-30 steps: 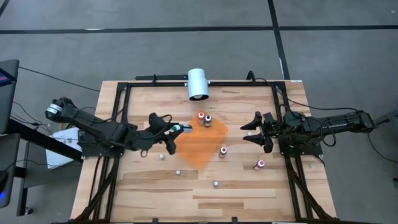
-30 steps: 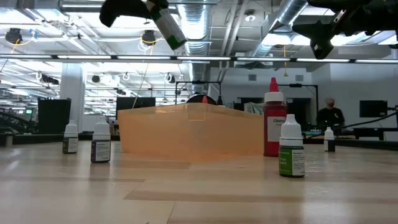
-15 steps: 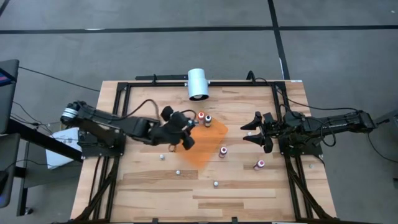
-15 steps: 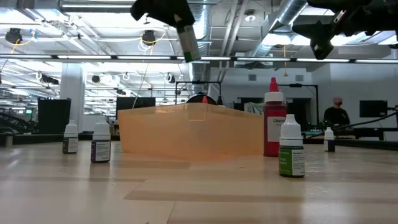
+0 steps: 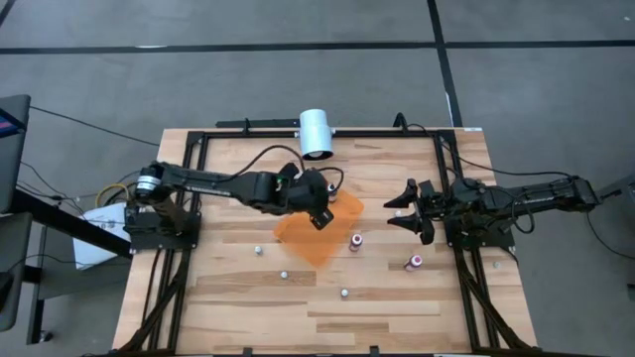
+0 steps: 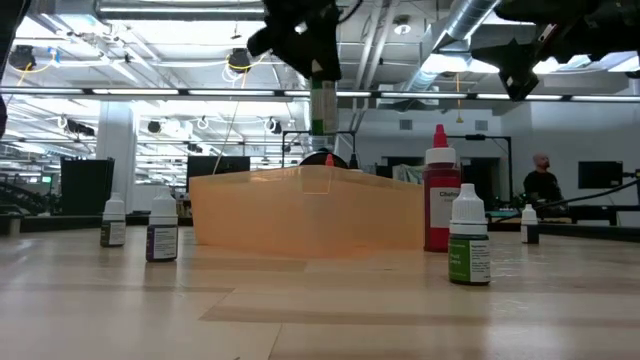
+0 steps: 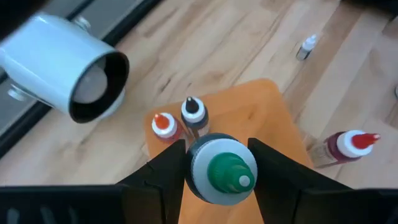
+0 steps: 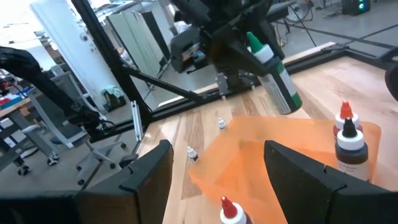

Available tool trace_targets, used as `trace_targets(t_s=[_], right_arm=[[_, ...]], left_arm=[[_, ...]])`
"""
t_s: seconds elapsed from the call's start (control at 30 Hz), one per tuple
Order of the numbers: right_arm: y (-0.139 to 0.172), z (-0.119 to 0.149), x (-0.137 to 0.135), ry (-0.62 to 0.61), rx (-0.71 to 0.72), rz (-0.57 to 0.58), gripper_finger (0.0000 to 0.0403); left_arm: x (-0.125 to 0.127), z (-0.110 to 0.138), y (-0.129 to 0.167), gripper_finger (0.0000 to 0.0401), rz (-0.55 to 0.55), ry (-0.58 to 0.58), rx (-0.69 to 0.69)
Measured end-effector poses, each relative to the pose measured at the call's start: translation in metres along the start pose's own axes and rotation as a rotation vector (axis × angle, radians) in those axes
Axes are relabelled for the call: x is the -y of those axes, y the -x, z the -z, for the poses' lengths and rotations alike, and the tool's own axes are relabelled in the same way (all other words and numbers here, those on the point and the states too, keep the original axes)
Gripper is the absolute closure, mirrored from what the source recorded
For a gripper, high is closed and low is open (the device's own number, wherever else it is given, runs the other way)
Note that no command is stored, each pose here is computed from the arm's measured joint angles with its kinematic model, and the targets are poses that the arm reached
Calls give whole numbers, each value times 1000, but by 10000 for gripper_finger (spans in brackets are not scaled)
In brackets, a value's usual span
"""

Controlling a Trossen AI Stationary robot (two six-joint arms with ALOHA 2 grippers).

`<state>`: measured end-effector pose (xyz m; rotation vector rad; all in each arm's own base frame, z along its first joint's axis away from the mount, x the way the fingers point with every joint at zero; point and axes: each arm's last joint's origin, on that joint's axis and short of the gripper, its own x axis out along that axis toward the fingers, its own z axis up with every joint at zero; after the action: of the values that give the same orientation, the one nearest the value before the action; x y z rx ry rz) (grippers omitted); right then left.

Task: Pick & Place food coloring
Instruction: Put the big green food coloring bottle into the orange bin

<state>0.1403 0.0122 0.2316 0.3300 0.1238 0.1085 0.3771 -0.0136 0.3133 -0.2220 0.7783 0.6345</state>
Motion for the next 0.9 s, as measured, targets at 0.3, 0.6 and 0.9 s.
trace_targets(t_s=[0.3, 0.6, 0.9], right_arm=[[0, 2, 1, -1, -17, 6, 163], [0, 2, 1, -1, -21, 7, 163], [0, 2, 1, -2, -21, 8, 163]], left_arm=[[-13, 5, -19, 255, -4, 6, -54], [-17, 38, -53, 254, 8, -9, -85], [-28, 65, -80, 254, 0, -28, -90]])
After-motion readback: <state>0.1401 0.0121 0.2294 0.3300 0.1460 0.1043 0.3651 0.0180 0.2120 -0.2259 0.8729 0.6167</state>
